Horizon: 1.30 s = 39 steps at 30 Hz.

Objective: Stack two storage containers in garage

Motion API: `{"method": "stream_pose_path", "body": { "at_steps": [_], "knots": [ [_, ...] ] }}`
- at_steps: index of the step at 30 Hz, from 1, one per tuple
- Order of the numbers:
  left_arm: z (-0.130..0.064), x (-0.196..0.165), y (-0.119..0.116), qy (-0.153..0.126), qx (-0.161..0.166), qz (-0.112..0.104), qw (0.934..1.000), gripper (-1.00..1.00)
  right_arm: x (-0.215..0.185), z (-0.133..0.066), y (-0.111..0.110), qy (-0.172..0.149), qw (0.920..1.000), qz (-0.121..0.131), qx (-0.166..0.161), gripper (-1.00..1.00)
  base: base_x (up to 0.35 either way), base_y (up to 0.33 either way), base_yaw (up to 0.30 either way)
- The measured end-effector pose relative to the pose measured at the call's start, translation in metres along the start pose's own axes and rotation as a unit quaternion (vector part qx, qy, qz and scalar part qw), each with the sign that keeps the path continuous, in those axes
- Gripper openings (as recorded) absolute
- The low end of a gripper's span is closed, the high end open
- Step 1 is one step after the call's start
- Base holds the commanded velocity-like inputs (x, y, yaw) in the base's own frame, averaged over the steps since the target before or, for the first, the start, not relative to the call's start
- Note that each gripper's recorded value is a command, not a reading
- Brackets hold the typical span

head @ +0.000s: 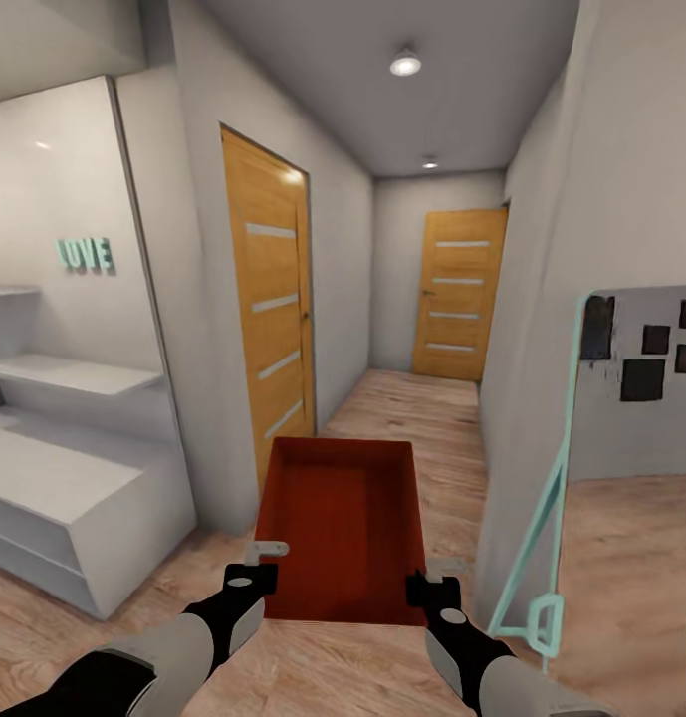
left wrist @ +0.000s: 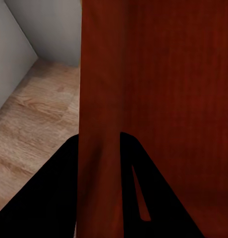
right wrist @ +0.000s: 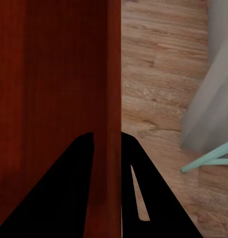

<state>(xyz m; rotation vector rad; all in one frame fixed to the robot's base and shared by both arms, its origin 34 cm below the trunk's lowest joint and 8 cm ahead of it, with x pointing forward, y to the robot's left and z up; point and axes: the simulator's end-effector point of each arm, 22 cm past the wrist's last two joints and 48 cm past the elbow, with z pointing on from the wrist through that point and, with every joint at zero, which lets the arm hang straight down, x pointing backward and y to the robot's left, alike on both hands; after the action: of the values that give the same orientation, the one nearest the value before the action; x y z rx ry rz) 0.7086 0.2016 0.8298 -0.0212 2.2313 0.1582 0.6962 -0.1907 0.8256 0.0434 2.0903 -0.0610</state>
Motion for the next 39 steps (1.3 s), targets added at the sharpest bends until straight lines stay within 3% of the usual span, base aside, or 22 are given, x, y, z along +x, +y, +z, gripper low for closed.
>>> {"method": "stream_pose_path", "body": {
  "at_steps": [8,33,39],
  "knots": [
    [-0.0001,0.0,-0.0003,0.0,0.0,-0.001,1.0,-1.0,-0.0004,0.0002,-0.0003,0.0,1.0,-0.001,0.0,-1.0,0.325,0.151,-0.059],
    [0.0,0.0,-0.0001,0.0,0.0,0.0,1.0,-1.0,-0.0001,0.0,-0.0001,0.0,1.0,0.0,0.0,-1.0,0.325,0.138,-0.235],
    [-0.0001,0.0,-0.0002,0.0,0.0,0.0,1.0,-1.0,0.0,0.0001,-0.0002,0.0,1.0,0.0,0.0,-1.0,0.325,0.101,-0.046]
  ]
}}
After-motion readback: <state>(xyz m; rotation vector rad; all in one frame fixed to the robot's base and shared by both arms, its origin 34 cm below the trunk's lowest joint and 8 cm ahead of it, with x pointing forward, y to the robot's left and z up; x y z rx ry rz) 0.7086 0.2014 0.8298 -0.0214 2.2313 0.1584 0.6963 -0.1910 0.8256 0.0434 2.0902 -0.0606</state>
